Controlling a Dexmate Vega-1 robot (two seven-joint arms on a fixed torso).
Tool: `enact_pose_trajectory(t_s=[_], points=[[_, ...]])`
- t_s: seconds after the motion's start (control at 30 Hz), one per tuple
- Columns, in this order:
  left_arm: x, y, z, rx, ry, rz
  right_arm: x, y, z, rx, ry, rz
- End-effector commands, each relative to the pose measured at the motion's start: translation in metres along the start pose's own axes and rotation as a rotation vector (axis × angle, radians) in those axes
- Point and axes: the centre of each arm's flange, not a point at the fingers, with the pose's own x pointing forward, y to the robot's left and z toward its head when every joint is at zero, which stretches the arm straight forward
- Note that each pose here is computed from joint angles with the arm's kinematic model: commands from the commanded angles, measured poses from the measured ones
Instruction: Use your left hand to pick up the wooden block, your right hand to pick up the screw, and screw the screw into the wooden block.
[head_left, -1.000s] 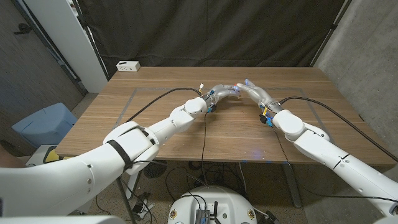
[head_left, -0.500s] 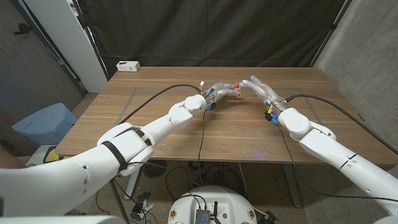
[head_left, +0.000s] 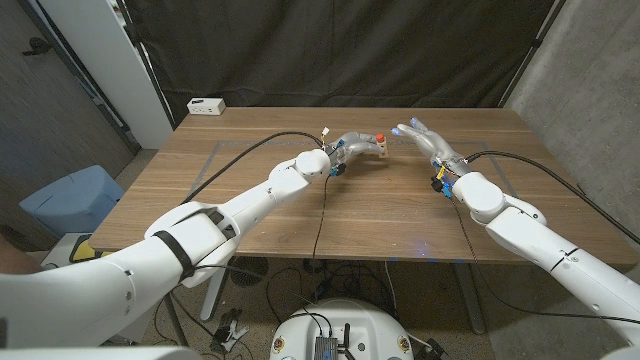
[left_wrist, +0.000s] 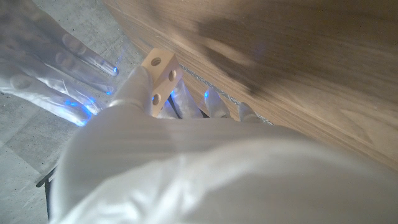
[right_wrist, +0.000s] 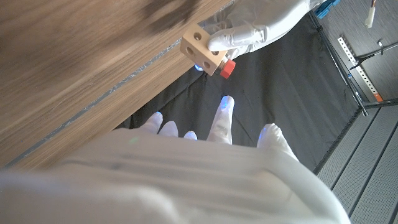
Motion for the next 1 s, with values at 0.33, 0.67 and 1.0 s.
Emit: enact_pose_trajectory(t_s=[0.33,0.67,1.0], points=[[-0.011,0.006,0.007,0.059,-0.008,0.026,0.02,-0.001,-0.012,0.057,-0.001,-0.015],[-0.008,0.006,0.008,0.058,-0.008,0.023,0.03,0.005,-0.017,0.071,0.006,0.014],[-0.003,0.005,0.007,0.055,-0.008,0.014,0.038,0.013,-0.019,0.093,0.006,0.042]])
